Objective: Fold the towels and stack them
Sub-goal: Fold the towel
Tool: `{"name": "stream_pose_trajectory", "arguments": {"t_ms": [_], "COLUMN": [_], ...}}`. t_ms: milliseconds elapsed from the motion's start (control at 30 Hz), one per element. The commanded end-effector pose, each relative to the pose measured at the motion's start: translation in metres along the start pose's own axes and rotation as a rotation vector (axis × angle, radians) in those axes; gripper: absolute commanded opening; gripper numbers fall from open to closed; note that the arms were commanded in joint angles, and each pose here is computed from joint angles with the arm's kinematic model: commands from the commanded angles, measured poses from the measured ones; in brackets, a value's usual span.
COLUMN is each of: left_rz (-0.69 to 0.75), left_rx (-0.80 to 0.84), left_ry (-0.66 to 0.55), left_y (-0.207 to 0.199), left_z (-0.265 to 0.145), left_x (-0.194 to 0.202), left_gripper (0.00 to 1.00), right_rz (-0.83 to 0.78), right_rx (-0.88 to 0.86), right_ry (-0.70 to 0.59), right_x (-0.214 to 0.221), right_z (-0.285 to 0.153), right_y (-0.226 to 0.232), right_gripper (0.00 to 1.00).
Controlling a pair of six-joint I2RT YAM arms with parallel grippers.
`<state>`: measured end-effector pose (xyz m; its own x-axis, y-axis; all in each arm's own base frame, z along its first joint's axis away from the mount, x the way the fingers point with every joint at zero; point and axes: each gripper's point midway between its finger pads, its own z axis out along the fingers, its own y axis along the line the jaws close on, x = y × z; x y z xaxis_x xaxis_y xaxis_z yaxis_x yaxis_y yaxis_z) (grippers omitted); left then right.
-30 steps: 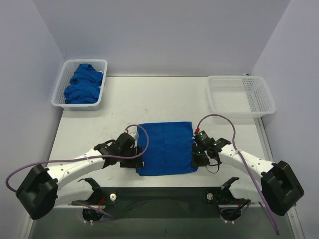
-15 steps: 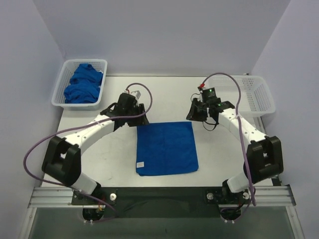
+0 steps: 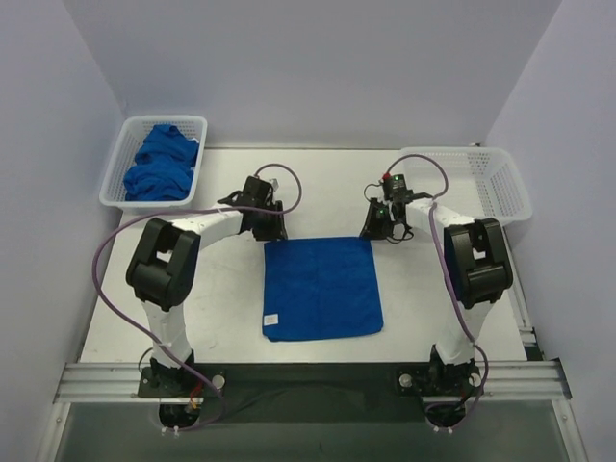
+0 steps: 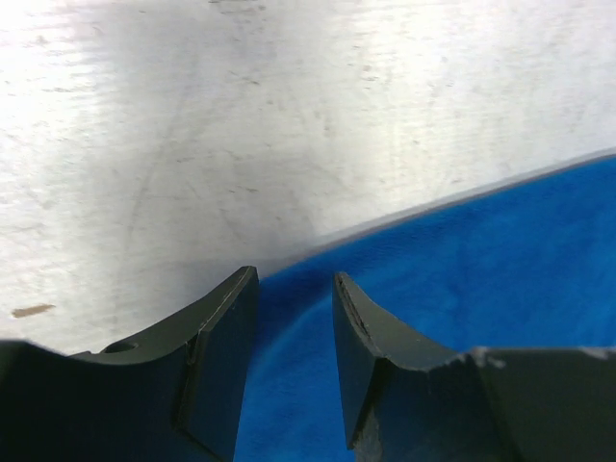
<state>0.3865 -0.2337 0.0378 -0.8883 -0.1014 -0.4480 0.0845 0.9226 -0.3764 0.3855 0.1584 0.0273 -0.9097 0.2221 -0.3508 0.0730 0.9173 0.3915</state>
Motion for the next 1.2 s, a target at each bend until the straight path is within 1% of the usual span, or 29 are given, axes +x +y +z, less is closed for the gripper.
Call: {"name": "stream_pose_trajectory", "arguments": {"t_ms": [0, 167, 333, 400, 500, 533, 567, 633, 667, 700, 733, 767, 800, 833, 900, 933, 1000, 1033, 1167], "left_rz": [0.046, 0.028, 0.031, 0.039, 0.063, 0.068, 0.064, 0.039, 0.002, -0.010, -0.025, -0.039, -0.061, -0.057, -0.057, -0.059, -0.062, -0.067, -0.044], "left_rx": [0.000, 0.003, 0.003, -0.006, 0.001, 0.019, 0.029, 0.080, 0.108, 0.149, 0.187, 0.212, 0.240, 0.271, 0.280, 0.267, 0.251, 0.237, 0.178], "left_ry": [-0.056, 0.000, -0.010, -0.022, -0.101, -0.146, -0.171, -0.237, -0.252, -0.298, -0.294, -0.303, -0.305, -0.326, -0.291, -0.262, -0.231, -0.210, -0.177], "left_y": [0.008, 0.026, 0.042, 0.047, 0.037, 0.028, 0.023, 0.008, 0.002, -0.007, -0.012, -0.017, -0.025, -0.032, -0.036, -0.033, -0.028, -0.022, -0.005], "left_z": [0.004, 0.017, 0.017, 0.010, -0.017, -0.035, -0.043, -0.066, -0.071, -0.078, -0.082, -0.084, -0.085, -0.085, -0.076, -0.066, -0.056, -0.047, -0.027], "left_x": [-0.021, -0.004, -0.003, -0.006, -0.028, -0.040, -0.045, -0.055, -0.056, -0.063, -0.055, -0.054, -0.051, -0.054, -0.040, -0.032, -0.023, -0.017, -0.006], "left_gripper": [0.47, 0.48, 0.49, 0.52, 0.58, 0.60, 0.63, 0.65, 0.65, 0.65, 0.65, 0.63, 0.58, 0.55, 0.49, 0.46, 0.42, 0.38, 0.35], "right_rz": [0.016, 0.036, 0.005, -0.018, -0.047, -0.047, -0.050, -0.045, -0.042, -0.043, -0.033, -0.028, -0.022, -0.011, 0.001, 0.002, 0.011, 0.013, 0.019], "right_rx": [0.065, 0.112, 0.162, 0.143, 0.111, 0.104, 0.091, 0.067, 0.047, 0.041, 0.032, 0.024, 0.006, -0.003, -0.012, -0.016, -0.014, -0.014, -0.007], "right_ry": [-0.027, -0.021, -0.012, -0.027, -0.057, -0.065, -0.075, -0.102, -0.109, -0.111, -0.120, -0.122, -0.121, -0.125, -0.119, -0.116, -0.108, -0.107, -0.082], "right_x": [-0.004, 0.002, 0.003, -0.003, -0.014, -0.017, -0.020, -0.026, -0.028, -0.028, -0.029, -0.029, -0.028, -0.028, -0.025, -0.023, -0.021, -0.019, -0.013], "right_z": [0.003, 0.003, 0.001, -0.004, -0.016, -0.020, -0.024, -0.032, -0.036, -0.036, -0.036, -0.036, -0.035, -0.033, -0.030, -0.028, -0.025, -0.023, -0.016], "right_y": [-0.017, -0.031, -0.041, -0.035, -0.021, -0.019, -0.015, -0.007, -0.002, 0.000, 0.003, 0.004, 0.008, 0.008, 0.009, 0.008, 0.007, 0.006, 0.000], "right_gripper": [0.12, 0.12, 0.12, 0.12, 0.12, 0.13, 0.13, 0.13, 0.13, 0.13, 0.13, 0.13, 0.13, 0.13, 0.12, 0.12, 0.12, 0.12, 0.12]}}
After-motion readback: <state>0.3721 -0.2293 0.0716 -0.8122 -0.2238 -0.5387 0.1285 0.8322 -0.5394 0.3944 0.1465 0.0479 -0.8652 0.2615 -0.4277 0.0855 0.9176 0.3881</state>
